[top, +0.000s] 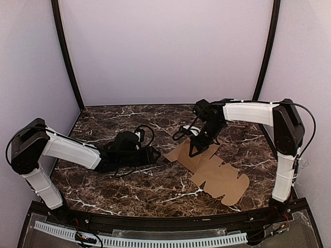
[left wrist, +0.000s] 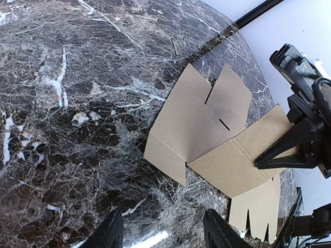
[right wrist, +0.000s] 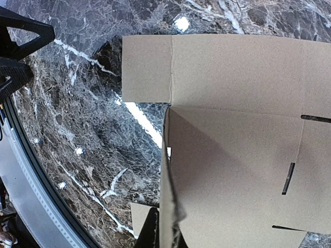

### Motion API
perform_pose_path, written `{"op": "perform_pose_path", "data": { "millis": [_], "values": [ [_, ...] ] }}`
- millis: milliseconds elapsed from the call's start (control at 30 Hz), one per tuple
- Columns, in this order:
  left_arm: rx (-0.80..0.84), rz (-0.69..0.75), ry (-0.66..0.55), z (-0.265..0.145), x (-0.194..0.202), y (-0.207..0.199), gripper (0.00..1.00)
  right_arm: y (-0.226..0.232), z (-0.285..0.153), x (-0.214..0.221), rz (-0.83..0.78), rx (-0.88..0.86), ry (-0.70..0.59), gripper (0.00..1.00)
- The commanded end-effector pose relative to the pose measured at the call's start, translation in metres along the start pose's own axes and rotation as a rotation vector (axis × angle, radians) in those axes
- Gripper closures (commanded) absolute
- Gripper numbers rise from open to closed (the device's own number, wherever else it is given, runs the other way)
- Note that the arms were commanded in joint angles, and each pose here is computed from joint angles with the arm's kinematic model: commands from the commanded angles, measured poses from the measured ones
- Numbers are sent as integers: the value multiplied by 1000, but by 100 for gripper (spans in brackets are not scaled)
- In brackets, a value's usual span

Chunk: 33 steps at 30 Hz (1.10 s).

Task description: Fold the paper box

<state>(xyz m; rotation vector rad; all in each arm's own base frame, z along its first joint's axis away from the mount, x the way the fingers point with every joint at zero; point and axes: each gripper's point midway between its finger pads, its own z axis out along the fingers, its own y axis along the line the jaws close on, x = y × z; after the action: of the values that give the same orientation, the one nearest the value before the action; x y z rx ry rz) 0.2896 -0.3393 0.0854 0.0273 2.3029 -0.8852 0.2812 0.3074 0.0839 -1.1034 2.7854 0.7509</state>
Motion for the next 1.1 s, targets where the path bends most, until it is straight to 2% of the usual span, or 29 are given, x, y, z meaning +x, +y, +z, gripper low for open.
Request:
{"op": "perform_pose_path", "data": {
  "millis": [0, 100, 200, 367, 500, 633, 767, 833, 1067],
  "values": [
    [5, 14, 5, 1, 1, -3, 46, 3, -6, -7, -15, -13, -16, 98],
    [5, 13, 7, 1, 2, -3, 46, 4, -5, -6, -17, -17, -14, 98],
    [6, 12, 8, 2, 2, -3, 46, 4, -5, -6, -19, -20, -12, 91],
    [7, 11, 8, 2, 2, -3, 46, 4, -5, -6, -21, -22, -13, 92],
    [5, 10, 7, 2, 2, -2, 46, 5, -4, -6, -21, -25, -10, 99],
    [9, 10, 8, 1, 3, -3, 46, 3, -1, -4, -17, -28, -1, 90],
    [8, 10, 8, 1, 3, -2, 46, 4, -1, -4, -19, -32, 0, 88],
    [6, 8, 9, 2, 4, -1, 46, 5, 0, -4, -21, -36, 1, 82],
    [8, 9, 7, 2, 4, -2, 46, 4, 2, -5, -29, -37, 5, 78]
  ]
}}
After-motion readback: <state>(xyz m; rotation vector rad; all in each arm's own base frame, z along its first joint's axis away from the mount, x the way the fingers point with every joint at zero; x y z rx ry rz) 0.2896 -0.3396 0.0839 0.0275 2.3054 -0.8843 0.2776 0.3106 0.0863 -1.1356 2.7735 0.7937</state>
